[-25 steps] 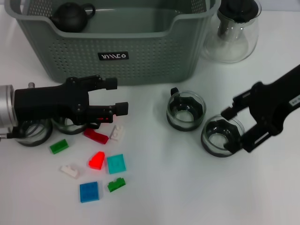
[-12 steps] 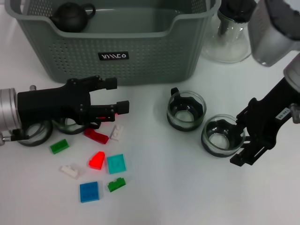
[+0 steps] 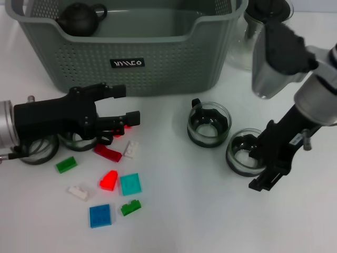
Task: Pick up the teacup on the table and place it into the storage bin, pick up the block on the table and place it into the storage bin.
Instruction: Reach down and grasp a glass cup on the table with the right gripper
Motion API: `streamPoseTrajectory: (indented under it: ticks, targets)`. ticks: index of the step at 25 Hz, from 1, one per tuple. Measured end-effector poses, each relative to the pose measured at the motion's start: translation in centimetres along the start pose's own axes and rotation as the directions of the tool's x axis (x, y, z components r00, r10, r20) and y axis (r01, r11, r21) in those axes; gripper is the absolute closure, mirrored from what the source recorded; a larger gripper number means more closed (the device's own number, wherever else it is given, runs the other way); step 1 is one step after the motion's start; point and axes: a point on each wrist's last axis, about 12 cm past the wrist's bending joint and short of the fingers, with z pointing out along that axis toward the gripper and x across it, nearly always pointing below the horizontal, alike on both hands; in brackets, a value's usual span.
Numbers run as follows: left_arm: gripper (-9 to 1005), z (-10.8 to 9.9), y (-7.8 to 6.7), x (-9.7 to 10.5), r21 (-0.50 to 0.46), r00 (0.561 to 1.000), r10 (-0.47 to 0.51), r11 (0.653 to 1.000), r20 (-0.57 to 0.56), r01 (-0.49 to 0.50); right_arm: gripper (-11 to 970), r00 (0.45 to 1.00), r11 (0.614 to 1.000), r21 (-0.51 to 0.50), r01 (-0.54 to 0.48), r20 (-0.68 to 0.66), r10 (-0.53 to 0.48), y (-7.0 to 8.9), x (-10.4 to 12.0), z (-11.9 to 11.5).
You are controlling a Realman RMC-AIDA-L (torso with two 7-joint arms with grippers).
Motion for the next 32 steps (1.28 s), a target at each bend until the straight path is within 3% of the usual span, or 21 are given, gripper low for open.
streamPoseTrajectory:
  ticks: [9,28,32]
  targets:
    - [118,-0.2,-0.1,0.2,-0.007,1.0,0.001,1.0,0.002,-0.001,153,1.0,0.999,0.022,0.03,0.01,-0.03,-0.1,-0.9,1.4]
    - [119,-0.2,-0.2,0.6,-0.006,1.0,0.007,1.0,0.005,-0.007,576,1.0,0.999,0.03,-0.023,-0.018,0.024,-0.3,-0.9,2.2]
    - [119,-0.2,-0.2,0.6,-0.006,1.0,0.01,1.0,0.005,-0.01,794,0.999,0.999,0.033,-0.023,-0.022,0.023,-0.3,-0.9,2.2]
